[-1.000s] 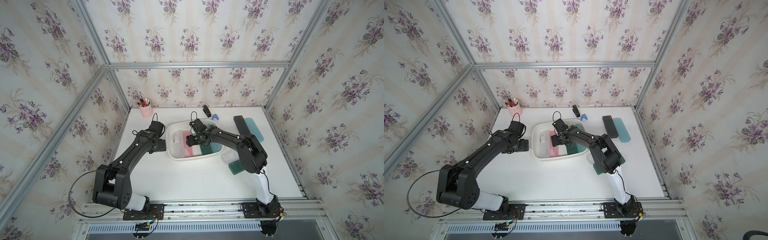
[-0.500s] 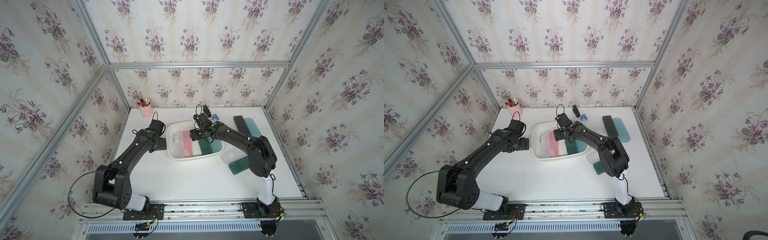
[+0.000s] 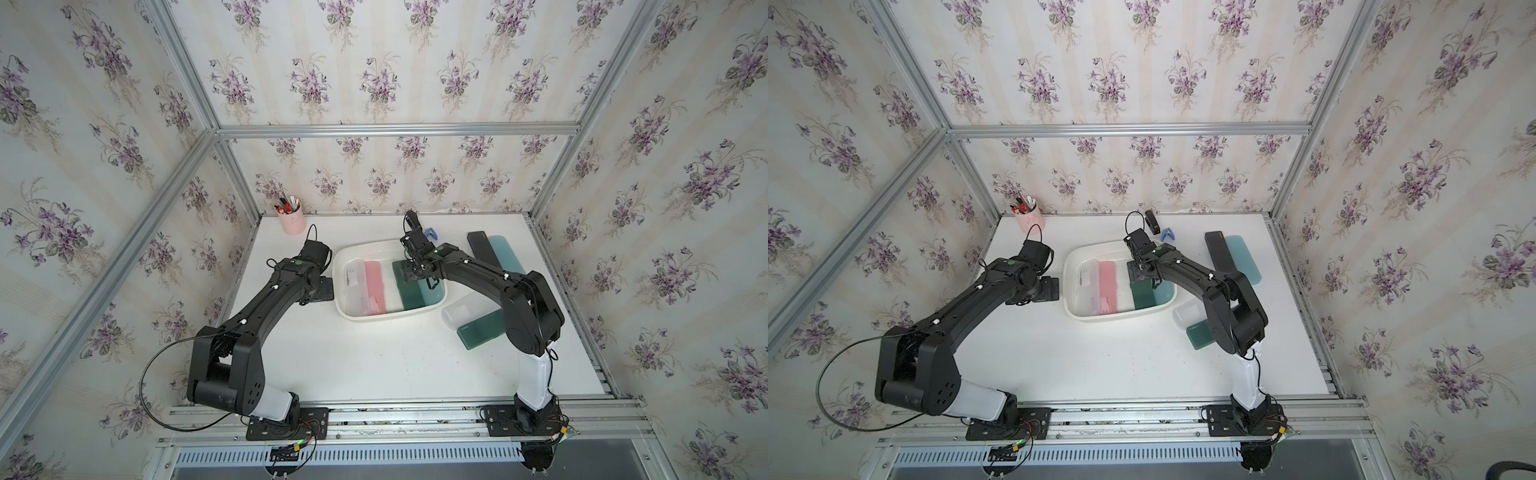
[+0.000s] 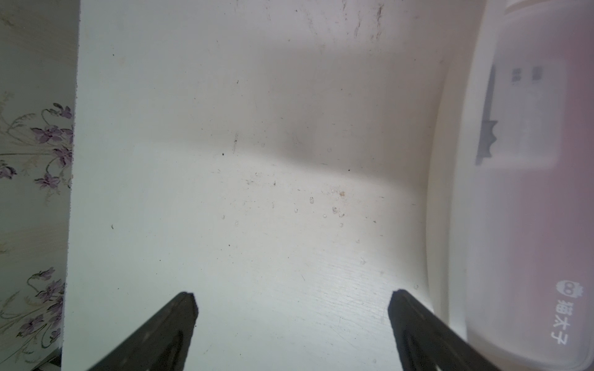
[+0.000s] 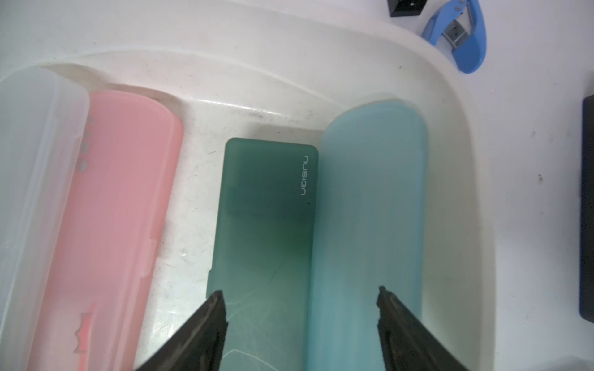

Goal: Put the pencil case into the storage box
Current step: Adjust the pencil case in the storage box.

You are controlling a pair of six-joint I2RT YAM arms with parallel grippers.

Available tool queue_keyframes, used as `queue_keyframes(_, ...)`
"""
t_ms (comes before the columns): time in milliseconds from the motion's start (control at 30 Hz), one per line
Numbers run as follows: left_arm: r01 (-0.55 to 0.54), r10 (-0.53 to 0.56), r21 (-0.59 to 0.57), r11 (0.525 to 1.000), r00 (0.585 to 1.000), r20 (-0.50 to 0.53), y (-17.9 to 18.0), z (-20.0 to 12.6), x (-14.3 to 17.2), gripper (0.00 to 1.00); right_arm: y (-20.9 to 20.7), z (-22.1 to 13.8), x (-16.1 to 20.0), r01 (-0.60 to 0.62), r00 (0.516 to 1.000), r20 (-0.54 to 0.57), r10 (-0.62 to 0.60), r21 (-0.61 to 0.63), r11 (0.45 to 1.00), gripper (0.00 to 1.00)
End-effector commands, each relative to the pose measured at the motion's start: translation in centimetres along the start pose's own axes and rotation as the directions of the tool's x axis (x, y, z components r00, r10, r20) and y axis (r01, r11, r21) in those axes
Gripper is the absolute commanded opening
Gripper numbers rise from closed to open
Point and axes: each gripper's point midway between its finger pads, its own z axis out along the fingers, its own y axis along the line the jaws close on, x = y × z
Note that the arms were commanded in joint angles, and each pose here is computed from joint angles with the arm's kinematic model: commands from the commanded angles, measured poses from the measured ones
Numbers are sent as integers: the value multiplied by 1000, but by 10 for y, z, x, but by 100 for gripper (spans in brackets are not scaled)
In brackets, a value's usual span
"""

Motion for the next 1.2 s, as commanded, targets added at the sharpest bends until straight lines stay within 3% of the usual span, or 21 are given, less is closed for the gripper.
queue_keyframes(0, 12, -12, -7, 1000, 1000, -5, 0, 1, 0, 98, -14, 0, -2, 1, 1000, 4, -1, 44, 999, 77)
queue_keyframes(200, 6, -6, -18, 1000, 1000, -6, 1, 2, 1, 98, -28, 24, 17, -28, 999, -46, 29, 32, 999, 77)
queue_keyframes(500, 6, -6, -20, 1000, 1000, -9, 1, 1, 2, 98, -18, 44, 38, -56, 995, -89, 52, -45, 997, 76)
queue_keyframes(667, -2, 2, -20, 1000, 1000, -3, 0, -3, 1, 98, -16, 34, 34, -64, 995, -75, 59, -64, 996, 77)
queue_keyframes(833, -23, 24, -19, 1000, 1000, 20, -8, -13, -5, 98, -26, 0, 12, -78, 997, 7, 78, -36, 996, 80)
queue_keyframes(967, -32, 31, 29, 999, 999, 37, -24, -22, -13, 98, -3, -28, -9, -72, 993, 77, 88, -187, 980, 79)
queue_keyframes(1167, -25, 23, 158, 987, 1000, 20, -61, -19, -18, 98, 67, -25, -15, -38, 996, 57, 75, -484, 874, 79)
